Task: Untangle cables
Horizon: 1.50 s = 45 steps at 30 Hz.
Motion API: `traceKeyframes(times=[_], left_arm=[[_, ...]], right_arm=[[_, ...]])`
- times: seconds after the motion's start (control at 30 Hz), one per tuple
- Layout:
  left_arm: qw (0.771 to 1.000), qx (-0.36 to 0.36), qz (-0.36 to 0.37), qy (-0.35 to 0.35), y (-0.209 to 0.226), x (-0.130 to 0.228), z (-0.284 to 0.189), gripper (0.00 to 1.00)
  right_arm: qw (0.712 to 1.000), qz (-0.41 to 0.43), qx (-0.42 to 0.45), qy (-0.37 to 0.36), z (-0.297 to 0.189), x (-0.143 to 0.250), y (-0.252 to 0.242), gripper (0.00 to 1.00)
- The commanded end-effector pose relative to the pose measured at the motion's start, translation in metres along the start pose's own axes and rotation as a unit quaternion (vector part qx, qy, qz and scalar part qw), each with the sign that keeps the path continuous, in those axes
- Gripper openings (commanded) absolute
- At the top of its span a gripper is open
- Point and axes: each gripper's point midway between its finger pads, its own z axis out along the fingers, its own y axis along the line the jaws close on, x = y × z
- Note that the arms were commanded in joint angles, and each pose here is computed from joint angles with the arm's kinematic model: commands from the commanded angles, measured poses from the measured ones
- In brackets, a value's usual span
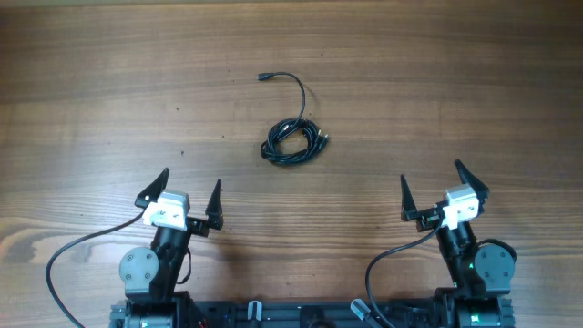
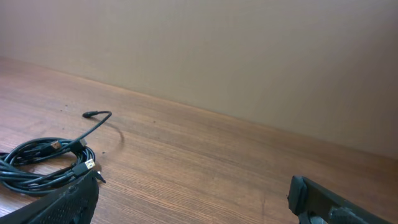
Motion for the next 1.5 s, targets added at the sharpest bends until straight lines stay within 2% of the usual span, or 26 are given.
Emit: traceKeyframes(times=[0.0, 0.2, 0.37, 0.7, 1.13, 1.27, 1.47], left_arm=[[1.000, 0.002, 0.004, -0.002, -0.001, 0.001, 0.000, 1.00], [0.999, 0.002, -0.046, -0.018, -0.001, -0.016, -0.003, 1.00], [0.999, 0.003, -0.042, -0.034, -0.002, -0.041, -0.010, 1.00], [0.999, 0.009, -0.045, -0.020, -0.004, -0.074, -0.010, 1.00], [0.990, 0.081, -0.081, 0.087, -0.018, -0.092, 0.033, 1.00], [0.982, 0.090, -0.099, 0.131, -0.019, -0.093, 0.044, 1.00], [0.971, 0.090, -0.127, 0.183, -0.016, -0.098, 0.058, 1.00]], right_arm=[[1.000, -0.002, 0.003, -0.004, 0.000, -0.002, -0.001, 1.00], [0.999, -0.002, -0.030, -0.018, -0.002, -0.011, 0.010, 1.00], [0.999, 0.008, -0.030, -0.020, -0.002, -0.020, 0.009, 1.00], [0.999, 0.023, -0.043, -0.004, 0.003, -0.034, 0.008, 1.00], [0.996, 0.040, -0.083, 0.017, 0.025, -0.078, 0.008, 1.00], [0.993, 0.076, -0.088, 0.029, 0.035, -0.087, 0.005, 1.00], [0.988, 0.085, -0.117, 0.045, 0.049, -0.094, 0.009, 1.00]])
